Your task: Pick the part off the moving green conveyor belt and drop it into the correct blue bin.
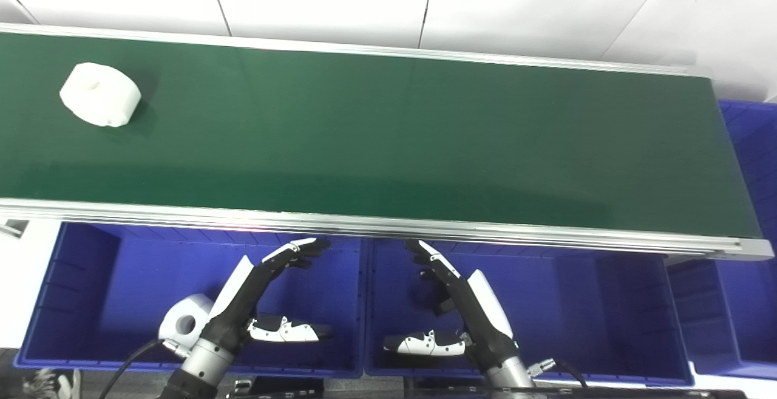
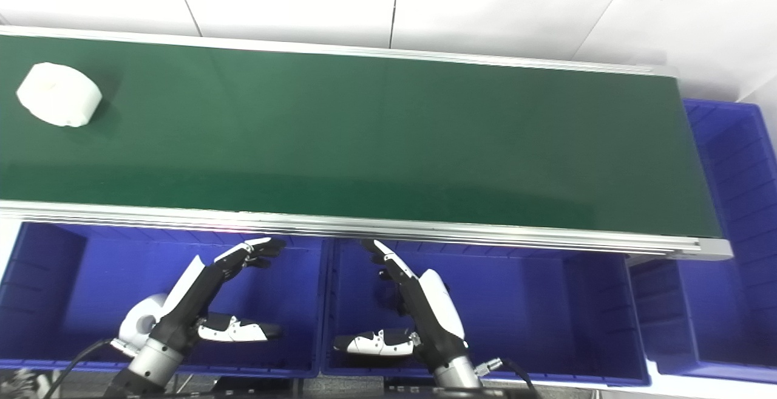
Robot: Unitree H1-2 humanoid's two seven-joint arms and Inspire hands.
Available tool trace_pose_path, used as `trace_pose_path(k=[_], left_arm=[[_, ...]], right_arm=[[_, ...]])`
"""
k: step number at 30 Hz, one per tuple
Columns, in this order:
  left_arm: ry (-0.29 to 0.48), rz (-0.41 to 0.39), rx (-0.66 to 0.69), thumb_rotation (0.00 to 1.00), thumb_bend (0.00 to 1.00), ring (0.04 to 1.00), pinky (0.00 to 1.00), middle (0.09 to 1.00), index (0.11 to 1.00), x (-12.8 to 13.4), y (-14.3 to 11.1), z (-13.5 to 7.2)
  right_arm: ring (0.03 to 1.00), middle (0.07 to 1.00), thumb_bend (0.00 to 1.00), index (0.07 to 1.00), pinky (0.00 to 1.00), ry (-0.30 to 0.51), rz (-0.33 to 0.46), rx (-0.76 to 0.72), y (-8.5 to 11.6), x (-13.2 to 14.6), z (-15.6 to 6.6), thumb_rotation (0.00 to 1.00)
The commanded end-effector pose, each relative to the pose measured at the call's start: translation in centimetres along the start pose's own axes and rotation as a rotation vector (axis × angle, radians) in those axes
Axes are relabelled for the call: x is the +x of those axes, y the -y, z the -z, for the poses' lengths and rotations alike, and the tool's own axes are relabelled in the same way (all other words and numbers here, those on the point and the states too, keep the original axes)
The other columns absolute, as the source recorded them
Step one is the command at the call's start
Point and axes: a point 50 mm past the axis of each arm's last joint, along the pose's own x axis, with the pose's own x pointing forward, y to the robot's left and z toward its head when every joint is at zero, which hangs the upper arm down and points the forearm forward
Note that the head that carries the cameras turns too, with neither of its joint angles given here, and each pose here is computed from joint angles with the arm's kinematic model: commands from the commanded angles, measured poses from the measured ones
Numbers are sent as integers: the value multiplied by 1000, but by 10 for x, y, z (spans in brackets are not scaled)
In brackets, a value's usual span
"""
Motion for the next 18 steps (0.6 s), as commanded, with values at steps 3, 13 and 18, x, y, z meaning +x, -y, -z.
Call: trace_pose_path(k=[3,13,18], left_arm=[[48,-24,3,348,849,778,710,825,773,4,2,-4],[37,-17,2,299,832,754,674,807,748,9,12,2],[34,-22,3,271,828,751,670,801,740,11,13,4]], right_arm=[[853,893,785,899,768,79,24,11,4,-2,2,169],[859,898,781,912,761,65,23,30,7,-4,17,205],[867,902,775,912,757,64,22,28,7,-3,19,214]])
